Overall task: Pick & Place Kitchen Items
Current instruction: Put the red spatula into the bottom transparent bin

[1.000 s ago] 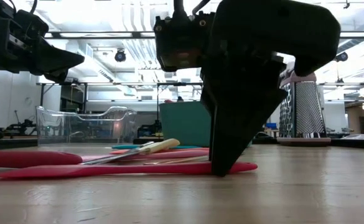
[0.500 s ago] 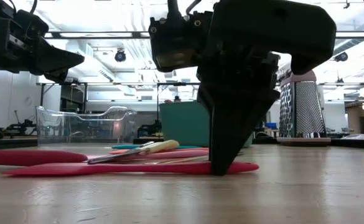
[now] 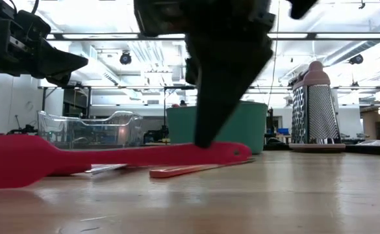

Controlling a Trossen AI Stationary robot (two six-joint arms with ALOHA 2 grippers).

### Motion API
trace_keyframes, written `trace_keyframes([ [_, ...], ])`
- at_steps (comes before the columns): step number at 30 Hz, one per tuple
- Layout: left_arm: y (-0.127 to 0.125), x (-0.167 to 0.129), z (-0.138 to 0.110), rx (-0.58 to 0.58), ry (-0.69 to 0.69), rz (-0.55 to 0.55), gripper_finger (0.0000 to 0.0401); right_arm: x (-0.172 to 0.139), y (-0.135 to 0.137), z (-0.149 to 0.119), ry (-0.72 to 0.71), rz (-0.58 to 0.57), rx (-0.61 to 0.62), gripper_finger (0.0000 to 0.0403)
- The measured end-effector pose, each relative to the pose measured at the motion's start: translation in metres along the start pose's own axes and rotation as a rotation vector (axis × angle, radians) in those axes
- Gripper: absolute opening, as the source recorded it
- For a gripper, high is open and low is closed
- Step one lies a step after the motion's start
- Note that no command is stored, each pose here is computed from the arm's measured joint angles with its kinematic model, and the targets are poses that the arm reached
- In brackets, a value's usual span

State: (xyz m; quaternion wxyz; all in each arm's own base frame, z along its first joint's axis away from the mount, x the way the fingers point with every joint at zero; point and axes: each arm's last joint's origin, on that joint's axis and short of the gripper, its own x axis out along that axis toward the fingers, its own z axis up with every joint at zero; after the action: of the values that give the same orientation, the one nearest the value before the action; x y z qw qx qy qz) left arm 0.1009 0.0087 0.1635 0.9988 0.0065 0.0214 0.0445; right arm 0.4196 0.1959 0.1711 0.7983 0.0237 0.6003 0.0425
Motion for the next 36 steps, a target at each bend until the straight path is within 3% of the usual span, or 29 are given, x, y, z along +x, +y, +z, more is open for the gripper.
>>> trace_keyframes([
  [14, 0.000, 0.000, 0.000, 0.000, 0.000, 0.000, 0.0019, -0.019, 0.007, 0.004, -0.004, -0.039, -0.014, 0.0006],
  [21, 0.000, 0.000, 0.000, 0.000, 0.000, 0.000, 0.0019, -0.018, 0.007, 0.000, 0.044, -0.007, 0.049, 0.0013],
  [28, 0.000, 0.000, 0.000, 0.000, 0.000, 0.000, 0.0019, -0.013, 0.006, 0.006, 0.000, 0.006, 0.082, 0.0088],
  [36, 0.000, 0.000, 0.000, 0.000, 0.002, 0.000, 0.0019, 0.023, -0.004, 0.006, 0.031, -0.047, 0.100, 0.0184],
])
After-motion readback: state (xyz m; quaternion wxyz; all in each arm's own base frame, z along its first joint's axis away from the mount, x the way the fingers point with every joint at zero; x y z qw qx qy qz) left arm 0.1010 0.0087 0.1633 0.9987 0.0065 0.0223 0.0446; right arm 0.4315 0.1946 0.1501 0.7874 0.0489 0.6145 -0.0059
